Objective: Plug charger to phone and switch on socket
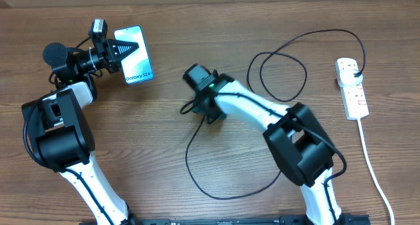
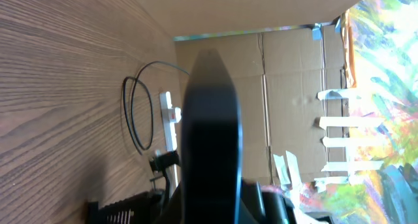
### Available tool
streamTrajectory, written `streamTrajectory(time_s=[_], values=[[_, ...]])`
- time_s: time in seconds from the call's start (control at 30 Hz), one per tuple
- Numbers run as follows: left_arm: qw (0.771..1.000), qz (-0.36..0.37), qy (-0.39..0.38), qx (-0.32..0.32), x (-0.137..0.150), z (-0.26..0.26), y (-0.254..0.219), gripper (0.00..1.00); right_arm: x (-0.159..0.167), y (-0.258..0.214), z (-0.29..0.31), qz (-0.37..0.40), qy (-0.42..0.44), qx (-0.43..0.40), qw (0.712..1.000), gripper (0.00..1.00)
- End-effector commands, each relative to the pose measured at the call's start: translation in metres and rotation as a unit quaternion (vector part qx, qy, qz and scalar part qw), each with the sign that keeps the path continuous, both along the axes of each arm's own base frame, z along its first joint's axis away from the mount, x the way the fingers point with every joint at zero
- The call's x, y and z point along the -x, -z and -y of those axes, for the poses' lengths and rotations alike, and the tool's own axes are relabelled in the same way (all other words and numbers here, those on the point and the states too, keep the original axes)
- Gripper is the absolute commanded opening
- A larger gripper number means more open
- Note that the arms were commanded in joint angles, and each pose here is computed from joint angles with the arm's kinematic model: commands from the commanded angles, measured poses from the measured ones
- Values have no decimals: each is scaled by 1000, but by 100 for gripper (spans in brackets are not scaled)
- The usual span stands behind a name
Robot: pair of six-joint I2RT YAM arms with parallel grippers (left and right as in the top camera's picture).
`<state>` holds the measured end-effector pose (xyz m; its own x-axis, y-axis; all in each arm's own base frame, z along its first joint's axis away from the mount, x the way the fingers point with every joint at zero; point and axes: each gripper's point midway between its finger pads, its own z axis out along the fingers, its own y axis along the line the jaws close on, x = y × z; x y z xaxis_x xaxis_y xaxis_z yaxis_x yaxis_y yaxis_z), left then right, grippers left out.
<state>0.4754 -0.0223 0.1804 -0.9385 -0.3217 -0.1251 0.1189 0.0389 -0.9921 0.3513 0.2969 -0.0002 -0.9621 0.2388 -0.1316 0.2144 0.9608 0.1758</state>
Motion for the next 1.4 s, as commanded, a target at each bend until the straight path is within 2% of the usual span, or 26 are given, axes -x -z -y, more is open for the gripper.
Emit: streamTrajectory(time_s=[0.0, 0.2, 0.37, 0.63, 0.73, 0.87, 1.03, 1.13, 1.27, 1.37], values=[[1000, 6, 17, -4, 3, 9, -9, 4, 32, 11, -21, -57, -197, -78, 976, 4], [999, 6, 45, -4, 6, 35, -9, 4, 48, -38, -37, -19, -331, -130, 934, 4], [998, 6, 70, -4, 9, 59, -9, 4, 63, -62, -40, -13, -388, -162, 907, 4], [997, 6, 78, -4, 11, 67, -9, 4, 73, -79, -33, -2, -399, -167, 902, 4], [997, 1, 78, -2, 10, 67, -8, 4, 80, -95, -41, 12, -431, -202, 879, 4], [996, -3, 85, -1, 12, 73, -7, 4, 94, -120, -59, 27, -477, -288, 830, 4], [995, 1, 96, -2, 14, 83, -7, 4, 89, -139, -61, 42, -466, -395, 790, 4], [996, 2, 94, -2, 13, 83, -7, 4, 79, -141, -45, 42, -437, -449, 778, 4], [996, 10, 84, -1, 9, 84, -8, 4, 71, -147, -19, 53, -406, -529, 743, 4], [997, 12, 81, 0, 8, 89, -9, 5, 65, -147, -5, 60, -387, -557, 733, 4]])
